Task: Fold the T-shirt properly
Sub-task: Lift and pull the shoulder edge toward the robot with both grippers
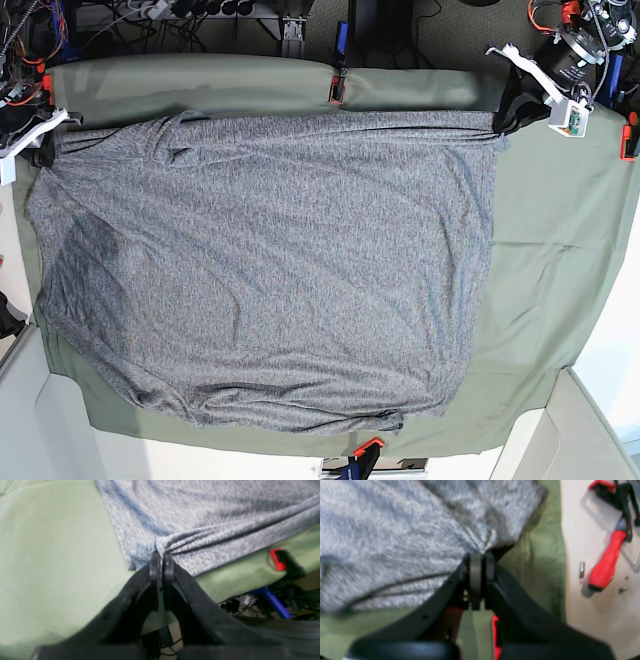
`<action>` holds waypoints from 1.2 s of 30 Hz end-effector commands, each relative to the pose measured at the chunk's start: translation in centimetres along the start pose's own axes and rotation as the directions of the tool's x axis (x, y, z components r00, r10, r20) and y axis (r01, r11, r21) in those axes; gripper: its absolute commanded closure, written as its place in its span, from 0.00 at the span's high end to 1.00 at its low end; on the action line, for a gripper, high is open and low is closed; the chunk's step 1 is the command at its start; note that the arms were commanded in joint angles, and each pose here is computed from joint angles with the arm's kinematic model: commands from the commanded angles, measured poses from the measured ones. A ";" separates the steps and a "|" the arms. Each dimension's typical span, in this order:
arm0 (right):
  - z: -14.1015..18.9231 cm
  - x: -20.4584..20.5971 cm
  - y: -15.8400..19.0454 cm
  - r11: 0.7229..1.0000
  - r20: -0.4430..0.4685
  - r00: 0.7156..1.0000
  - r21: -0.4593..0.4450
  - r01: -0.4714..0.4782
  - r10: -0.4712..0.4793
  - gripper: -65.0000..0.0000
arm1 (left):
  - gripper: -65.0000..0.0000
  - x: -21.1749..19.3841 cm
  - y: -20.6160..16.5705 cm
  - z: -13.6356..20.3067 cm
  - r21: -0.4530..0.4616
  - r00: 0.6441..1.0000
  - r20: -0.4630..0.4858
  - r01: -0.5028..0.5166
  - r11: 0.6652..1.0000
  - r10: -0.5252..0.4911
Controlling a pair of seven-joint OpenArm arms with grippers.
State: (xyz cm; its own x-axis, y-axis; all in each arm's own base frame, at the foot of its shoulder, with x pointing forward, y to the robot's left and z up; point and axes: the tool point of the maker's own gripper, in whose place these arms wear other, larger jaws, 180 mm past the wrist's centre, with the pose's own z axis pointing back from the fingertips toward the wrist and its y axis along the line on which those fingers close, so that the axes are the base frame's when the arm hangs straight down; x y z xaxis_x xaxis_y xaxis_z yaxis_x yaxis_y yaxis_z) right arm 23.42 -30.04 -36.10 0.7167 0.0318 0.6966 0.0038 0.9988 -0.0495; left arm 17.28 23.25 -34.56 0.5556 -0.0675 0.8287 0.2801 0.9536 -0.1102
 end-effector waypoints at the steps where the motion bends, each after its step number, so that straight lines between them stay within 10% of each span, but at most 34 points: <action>1: 0.2 1.7 -0.9 1.000 0.046 0.999 -0.024 -0.015 0.016 0.00 | 0.00 1.2 0.2 0.3 -0.009 0.999 0.031 0.027 1.000 -0.027; 17: -3.1 5.1 -1.7 0.995 0.111 0.989 0.012 0.100 -0.101 0.00 | 0.00 3.8 1.4 -6.7 -0.082 0.987 0.031 0.160 0.984 -0.158; 24: -3.8 3.8 0.7 0.985 0.099 0.981 0.057 0.164 -0.169 0.00 | 0.57 1.0 2.2 -7.7 -0.085 0.992 -0.056 0.104 0.991 -0.109; 36: -4.0 3.1 1.0 0.984 0.074 0.982 0.056 0.168 -0.172 0.00 | 0.58 -0.8 2.0 -4.9 -0.101 0.979 -0.197 -0.073 0.992 0.052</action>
State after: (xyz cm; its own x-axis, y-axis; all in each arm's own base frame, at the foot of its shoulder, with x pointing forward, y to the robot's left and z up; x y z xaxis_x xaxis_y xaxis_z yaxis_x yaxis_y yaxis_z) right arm 27.52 -28.50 -38.21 0.6862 -0.1479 0.7122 0.0890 0.9888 0.1195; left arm 20.57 23.67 -39.17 0.7394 -0.0720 0.6694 0.3014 0.9245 -0.2335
